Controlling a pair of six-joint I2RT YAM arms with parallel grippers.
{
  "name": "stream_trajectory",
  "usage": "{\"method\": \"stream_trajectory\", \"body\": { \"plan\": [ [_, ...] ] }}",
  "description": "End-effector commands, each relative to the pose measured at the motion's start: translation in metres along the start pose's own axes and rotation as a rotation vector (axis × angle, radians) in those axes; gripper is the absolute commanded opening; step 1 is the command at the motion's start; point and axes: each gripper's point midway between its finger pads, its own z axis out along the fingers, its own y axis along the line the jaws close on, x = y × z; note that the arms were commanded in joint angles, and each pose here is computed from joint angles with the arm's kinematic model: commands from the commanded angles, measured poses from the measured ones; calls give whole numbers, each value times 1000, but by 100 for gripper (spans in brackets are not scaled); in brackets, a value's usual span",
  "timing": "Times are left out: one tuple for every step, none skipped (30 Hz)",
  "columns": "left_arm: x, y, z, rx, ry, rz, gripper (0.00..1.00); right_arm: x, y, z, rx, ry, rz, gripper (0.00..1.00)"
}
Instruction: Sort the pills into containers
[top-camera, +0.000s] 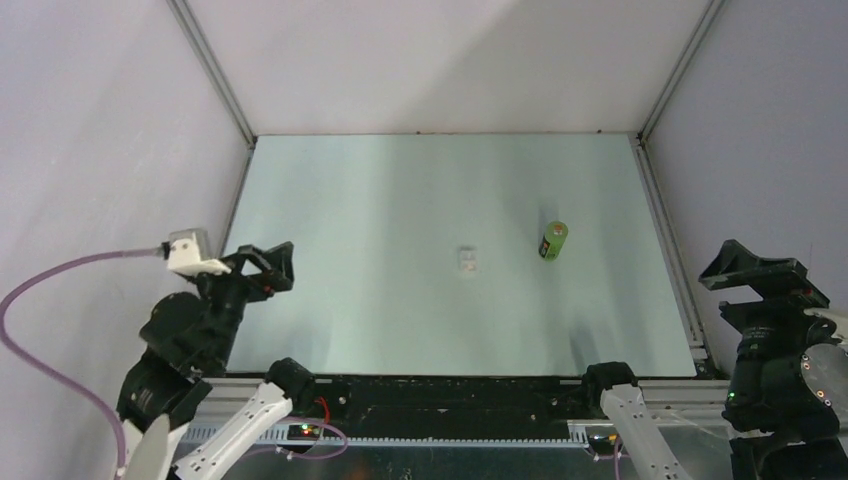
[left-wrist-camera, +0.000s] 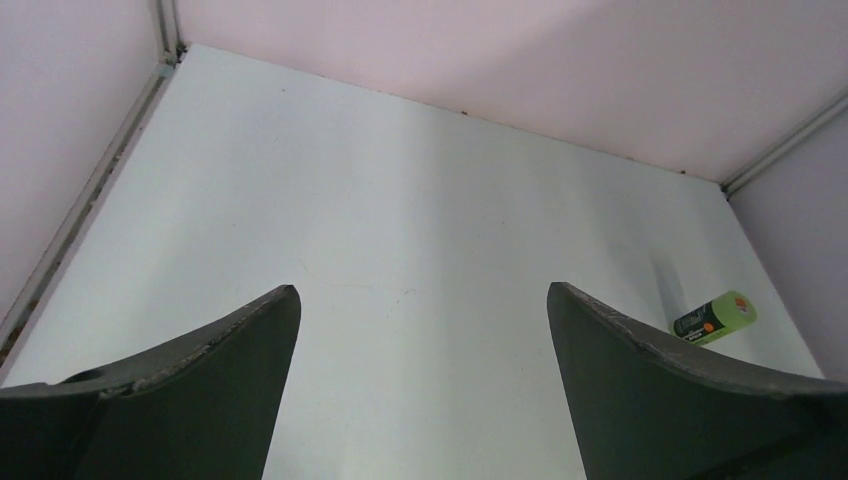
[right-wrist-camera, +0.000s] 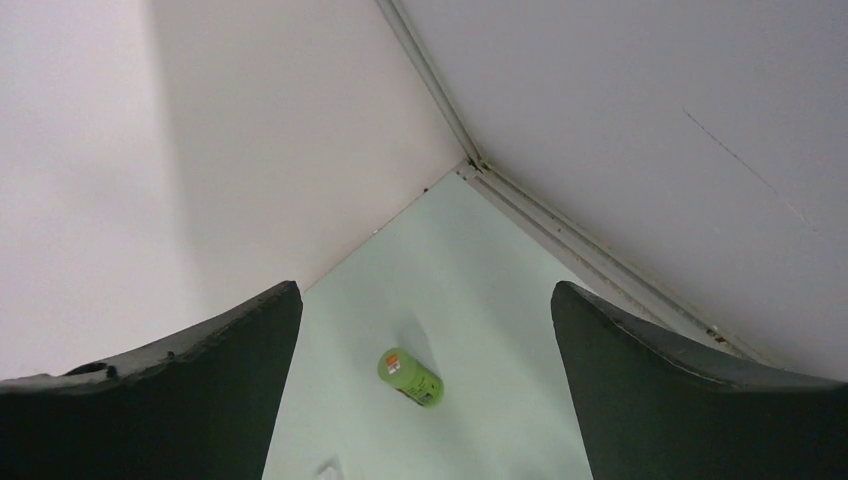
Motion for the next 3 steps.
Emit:
{"method": "stream_trajectory", "body": {
  "plan": [
    [3,19,-12,-55,-22,-20,99,3,-5,-5,17,15,24,100],
    [3,21,-14,-58,-28,-23,99,6,-4,-4,12,23,28,99],
    [4,22,-15,-57,-29,-24,99,7,-3,-4,10,29,28,99]
  ]
}}
